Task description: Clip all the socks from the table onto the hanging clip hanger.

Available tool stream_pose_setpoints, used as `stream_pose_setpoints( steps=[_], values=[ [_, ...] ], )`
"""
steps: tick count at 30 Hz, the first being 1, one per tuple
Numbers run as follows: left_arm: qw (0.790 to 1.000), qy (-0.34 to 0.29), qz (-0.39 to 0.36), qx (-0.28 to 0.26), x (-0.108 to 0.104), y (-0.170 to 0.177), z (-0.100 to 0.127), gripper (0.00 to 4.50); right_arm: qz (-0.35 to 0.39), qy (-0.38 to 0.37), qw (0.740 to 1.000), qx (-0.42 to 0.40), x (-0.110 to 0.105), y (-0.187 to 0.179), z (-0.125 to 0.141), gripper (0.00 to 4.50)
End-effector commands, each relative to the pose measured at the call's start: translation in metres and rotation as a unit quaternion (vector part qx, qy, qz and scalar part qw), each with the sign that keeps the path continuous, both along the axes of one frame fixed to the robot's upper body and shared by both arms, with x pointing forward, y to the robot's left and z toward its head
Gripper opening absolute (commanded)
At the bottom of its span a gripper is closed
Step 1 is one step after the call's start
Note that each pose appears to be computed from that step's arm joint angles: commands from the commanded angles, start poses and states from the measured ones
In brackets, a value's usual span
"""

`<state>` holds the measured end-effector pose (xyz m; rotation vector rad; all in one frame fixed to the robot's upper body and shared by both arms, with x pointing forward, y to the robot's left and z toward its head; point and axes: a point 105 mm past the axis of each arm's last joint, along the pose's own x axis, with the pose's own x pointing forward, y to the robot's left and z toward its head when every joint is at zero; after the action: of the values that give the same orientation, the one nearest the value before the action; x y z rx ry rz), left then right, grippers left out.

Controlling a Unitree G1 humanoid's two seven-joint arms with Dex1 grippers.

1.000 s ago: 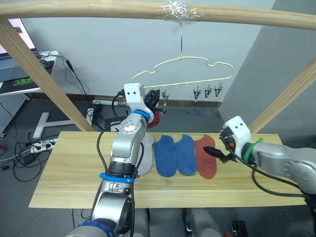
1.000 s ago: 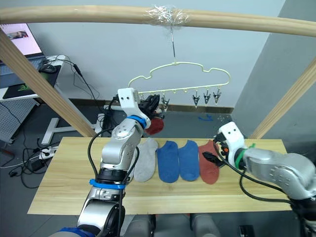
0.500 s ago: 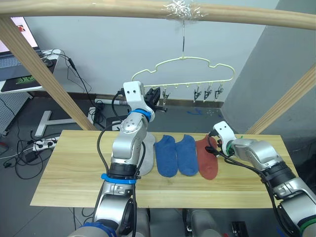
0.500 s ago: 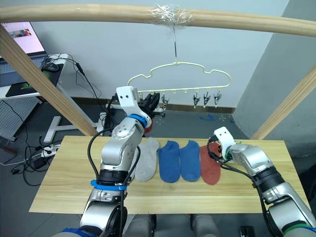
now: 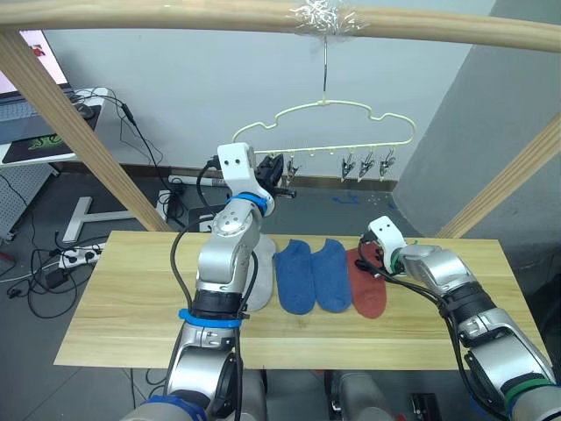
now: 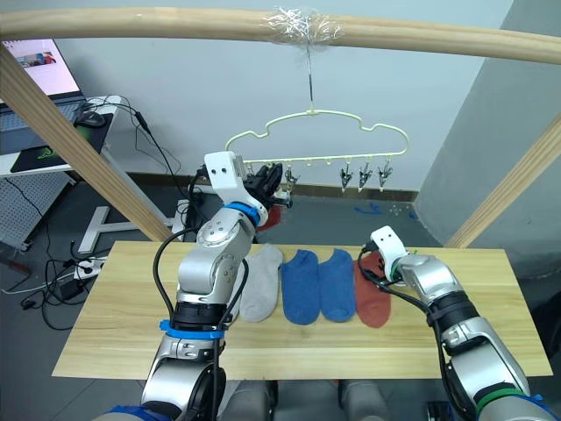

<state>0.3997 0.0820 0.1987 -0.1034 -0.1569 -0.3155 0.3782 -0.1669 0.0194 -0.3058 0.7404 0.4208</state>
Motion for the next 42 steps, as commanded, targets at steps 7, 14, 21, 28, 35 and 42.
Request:
stream_pose_setpoints(
  steps=[7,14,21,28,35,42],
  values=[
    [1.0,-0.022,-0.005,0.0,-0.003,0.004,0.017,0.24,-0.001,0.02,1.0,-0.019,-0.013,-0.01,-0.014,2.85],
    [1.0,-0.011,-0.017,-0.001,-0.005,0.003,0.013,0.24,-0.003,0.017,1.0,-0.019,-0.011,-0.009,-0.012,0.35],
    [0.999,0.015,-0.032,-0.004,-0.002,0.007,0.009,0.24,-0.009,0.009,1.0,-0.019,-0.01,-0.01,-0.007,0.02],
    [0.993,0.06,-0.087,-0.059,-0.007,0.01,0.009,0.24,0.027,-0.045,0.999,0.015,-0.017,0.011,0.041,0.02],
    [0.968,0.129,-0.128,-0.175,-0.009,0.025,0.013,0.24,0.116,-0.098,0.982,0.115,-0.052,0.051,0.108,0.02],
    [0.94,0.179,-0.145,-0.253,-0.007,0.04,0.018,0.24,0.148,-0.105,0.945,0.273,-0.064,0.091,0.15,0.02]
  ],
)
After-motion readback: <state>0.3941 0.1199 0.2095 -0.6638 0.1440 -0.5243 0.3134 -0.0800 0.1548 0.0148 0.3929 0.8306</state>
